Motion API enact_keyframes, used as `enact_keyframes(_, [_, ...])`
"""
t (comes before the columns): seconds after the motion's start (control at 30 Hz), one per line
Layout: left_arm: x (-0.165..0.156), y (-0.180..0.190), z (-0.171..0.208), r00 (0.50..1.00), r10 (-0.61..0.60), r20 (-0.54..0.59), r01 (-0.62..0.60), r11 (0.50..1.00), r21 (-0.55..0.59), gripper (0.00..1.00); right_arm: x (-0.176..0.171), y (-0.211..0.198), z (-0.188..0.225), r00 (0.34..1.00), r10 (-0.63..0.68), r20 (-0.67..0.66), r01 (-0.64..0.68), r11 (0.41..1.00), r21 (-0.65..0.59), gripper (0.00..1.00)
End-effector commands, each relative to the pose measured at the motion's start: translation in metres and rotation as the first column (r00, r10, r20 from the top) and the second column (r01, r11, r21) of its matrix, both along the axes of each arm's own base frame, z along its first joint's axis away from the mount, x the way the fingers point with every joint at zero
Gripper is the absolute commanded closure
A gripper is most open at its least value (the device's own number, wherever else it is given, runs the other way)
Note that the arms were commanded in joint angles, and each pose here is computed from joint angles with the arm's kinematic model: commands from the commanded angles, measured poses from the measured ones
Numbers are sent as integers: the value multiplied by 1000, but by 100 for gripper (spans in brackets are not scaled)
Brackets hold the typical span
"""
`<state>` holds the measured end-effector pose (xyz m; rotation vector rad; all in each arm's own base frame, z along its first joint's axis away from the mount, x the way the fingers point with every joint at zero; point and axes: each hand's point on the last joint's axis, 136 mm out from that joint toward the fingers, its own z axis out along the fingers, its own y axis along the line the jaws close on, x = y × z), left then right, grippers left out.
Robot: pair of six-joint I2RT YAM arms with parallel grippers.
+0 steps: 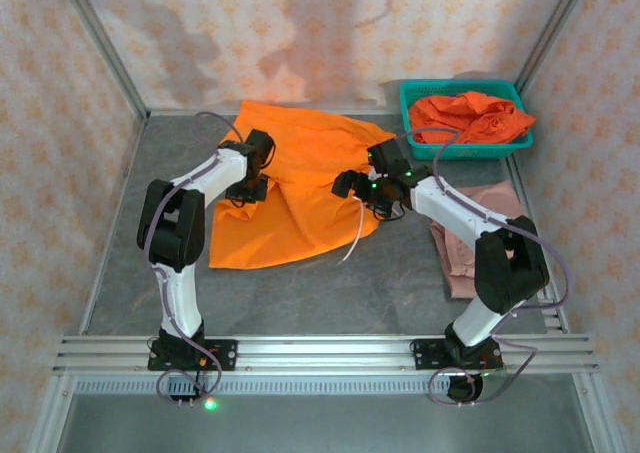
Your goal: Fold and stack the shorts
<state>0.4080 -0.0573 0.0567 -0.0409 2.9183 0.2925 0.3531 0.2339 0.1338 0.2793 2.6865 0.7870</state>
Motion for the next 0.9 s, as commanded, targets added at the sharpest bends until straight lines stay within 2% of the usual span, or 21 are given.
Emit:
enact_keyframes(0.0, [9, 16, 11, 1000, 27, 15, -28, 999, 43, 100, 1, -6, 8, 999, -6, 37, 6, 1000, -18, 1])
enact_keyframes(0.33, [61, 66, 54, 988, 92, 124, -101, 992, 73, 100, -4, -13, -8, 1000, -24, 4, 24, 998, -56, 1])
enact_keyframes(0.37, [68, 74, 54, 987, 99, 128, -109, 991, 77, 96, -5, -15, -9, 1000, -27, 2, 27, 998, -63, 1])
enact_keyframes(0.43, [81, 84, 55, 983, 106, 148, -118, 990, 81, 88, -7, -18, -11, 999, -34, -1, 34, 997, -70, 1])
enact_keyframes(0.53, [102, 91, 60, 977, 96, 190, -110, 992, 62, 57, -9, -21, -9, 999, -46, 7, 46, 996, -76, 1])
enact_keyframes(0.6, [108, 89, 76, 971, 94, 218, -102, 994, 28, 49, -8, -24, -3, 998, -57, 19, 58, 996, -69, 1])
enact_keyframes(0.67, [105, 79, 101, 956, 106, 272, -99, 994, -40, 38, -8, -27, 2, 997, -73, 27, 74, 996, -58, 0])
enact_keyframes(0.73, [92, 66, 124, 932, 139, 335, -98, 986, -137, 33, -9, -33, 4, 994, -108, 21, 109, 993, -45, 0])
enact_keyframes(0.8, [66, 53, 157, 887, 196, 418, -90, 961, -261, 23, -9, -42, 1, 985, -171, -3, 171, 985, -31, 3])
enact_keyframes(0.87, [37, 42, 163, 859, 259, 441, -91, 926, -367, 2, -10, -51, -5, 975, -221, -26, 221, 975, -22, 8])
